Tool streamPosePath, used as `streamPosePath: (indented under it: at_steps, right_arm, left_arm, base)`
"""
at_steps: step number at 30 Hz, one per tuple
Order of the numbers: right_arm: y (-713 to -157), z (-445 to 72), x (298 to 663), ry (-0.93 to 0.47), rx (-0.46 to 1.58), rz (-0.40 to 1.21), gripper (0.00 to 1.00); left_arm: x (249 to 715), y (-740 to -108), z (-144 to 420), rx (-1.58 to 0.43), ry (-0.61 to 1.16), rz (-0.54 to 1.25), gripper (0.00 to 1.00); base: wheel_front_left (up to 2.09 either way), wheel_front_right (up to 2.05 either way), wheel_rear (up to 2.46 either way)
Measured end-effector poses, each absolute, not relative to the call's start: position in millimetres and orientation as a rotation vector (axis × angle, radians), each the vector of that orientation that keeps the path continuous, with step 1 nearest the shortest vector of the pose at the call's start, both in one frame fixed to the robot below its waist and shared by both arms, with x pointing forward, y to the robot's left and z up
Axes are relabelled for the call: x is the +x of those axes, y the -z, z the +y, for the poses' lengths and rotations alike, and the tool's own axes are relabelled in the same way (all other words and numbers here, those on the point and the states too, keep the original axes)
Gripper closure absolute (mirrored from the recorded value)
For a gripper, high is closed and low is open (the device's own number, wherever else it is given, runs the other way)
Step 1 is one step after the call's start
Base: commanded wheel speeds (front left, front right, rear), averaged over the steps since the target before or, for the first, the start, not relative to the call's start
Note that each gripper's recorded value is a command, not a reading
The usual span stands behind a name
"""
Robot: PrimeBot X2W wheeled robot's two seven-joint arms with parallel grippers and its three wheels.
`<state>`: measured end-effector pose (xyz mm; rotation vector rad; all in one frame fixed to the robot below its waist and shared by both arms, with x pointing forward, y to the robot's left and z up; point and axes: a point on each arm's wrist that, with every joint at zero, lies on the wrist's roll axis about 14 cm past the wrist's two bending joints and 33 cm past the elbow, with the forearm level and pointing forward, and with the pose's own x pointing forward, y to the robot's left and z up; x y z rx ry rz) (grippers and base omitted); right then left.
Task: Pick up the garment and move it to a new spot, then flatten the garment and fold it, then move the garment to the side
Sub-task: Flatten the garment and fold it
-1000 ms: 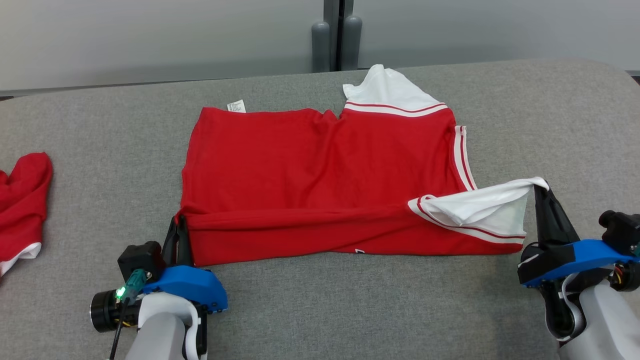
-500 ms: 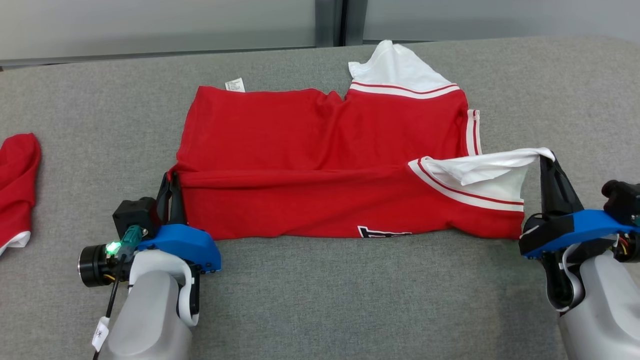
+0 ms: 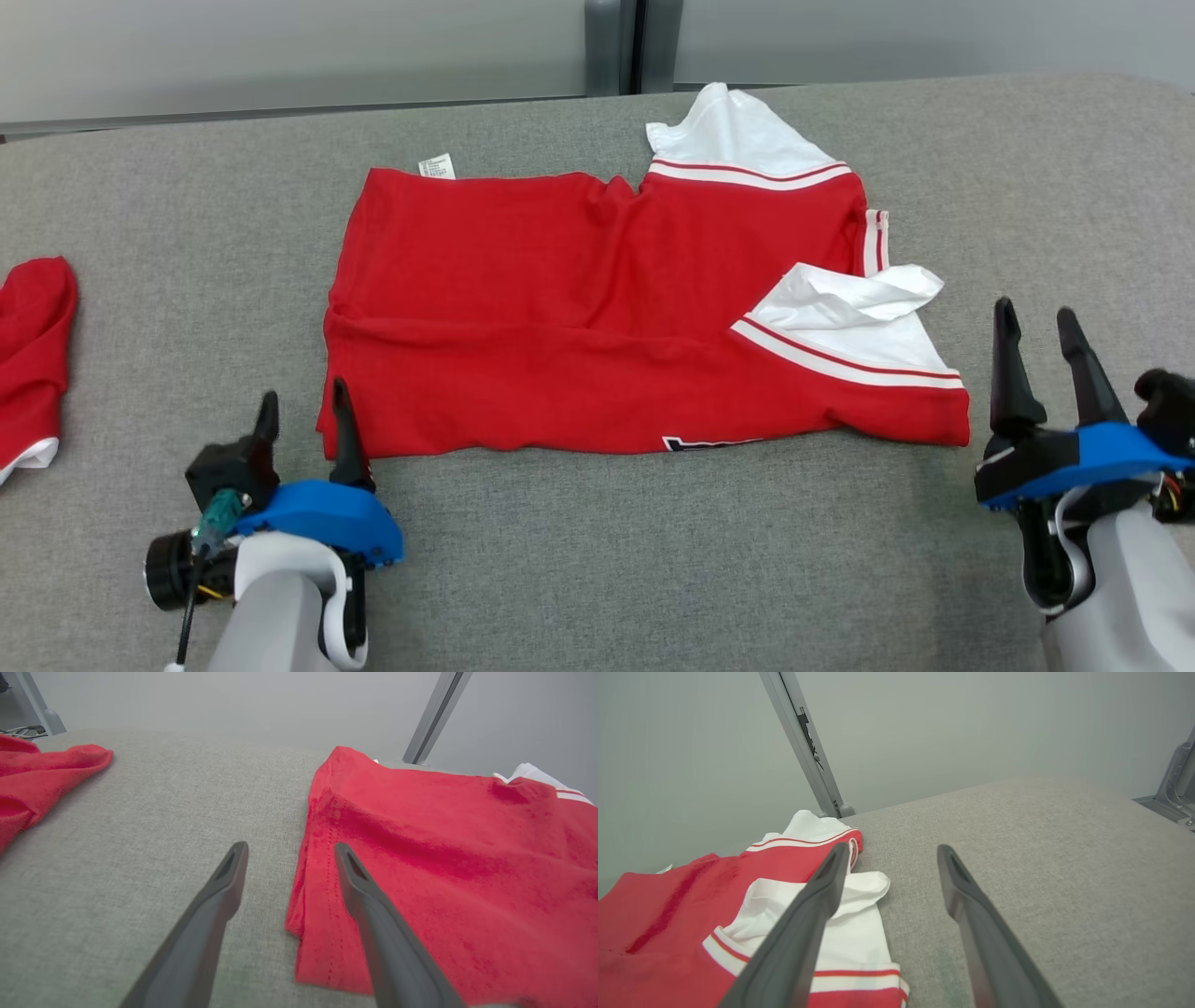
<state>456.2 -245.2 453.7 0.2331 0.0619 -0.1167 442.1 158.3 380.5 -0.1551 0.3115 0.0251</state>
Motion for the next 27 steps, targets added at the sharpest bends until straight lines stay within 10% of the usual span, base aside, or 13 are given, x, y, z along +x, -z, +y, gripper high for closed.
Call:
streamPosePath:
  at_steps: [14,15,17,27]
  right_arm:
    - [-421.9,-251.6,419.6,0.160,0.235,0.155,0.00]
    - [-418.4,-249.3,417.4,0.156,0.237,0.167,0.00]
    - [-415.6,-246.4,415.8,0.149,0.238,0.177,0.00]
    - [-382.1,-225.8,402.7,0.118,0.271,0.290,0.00]
  left_arm:
    - [423.1,-343.2,135.5,-0.184,0.016,0.448,0.00]
    - [423.1,-342.5,134.7,-0.183,0.019,0.451,0.45]
    - [423.0,-342.0,133.5,-0.185,0.024,0.452,1.00]
    - [421.1,-342.0,123.6,-0.208,0.052,0.457,1.00]
  base:
    - [0.00,0.00,0.00]
    - [0.00,0.00,0.00]
    - [0.00,0.00,0.00]
    - [0.00,0.00,0.00]
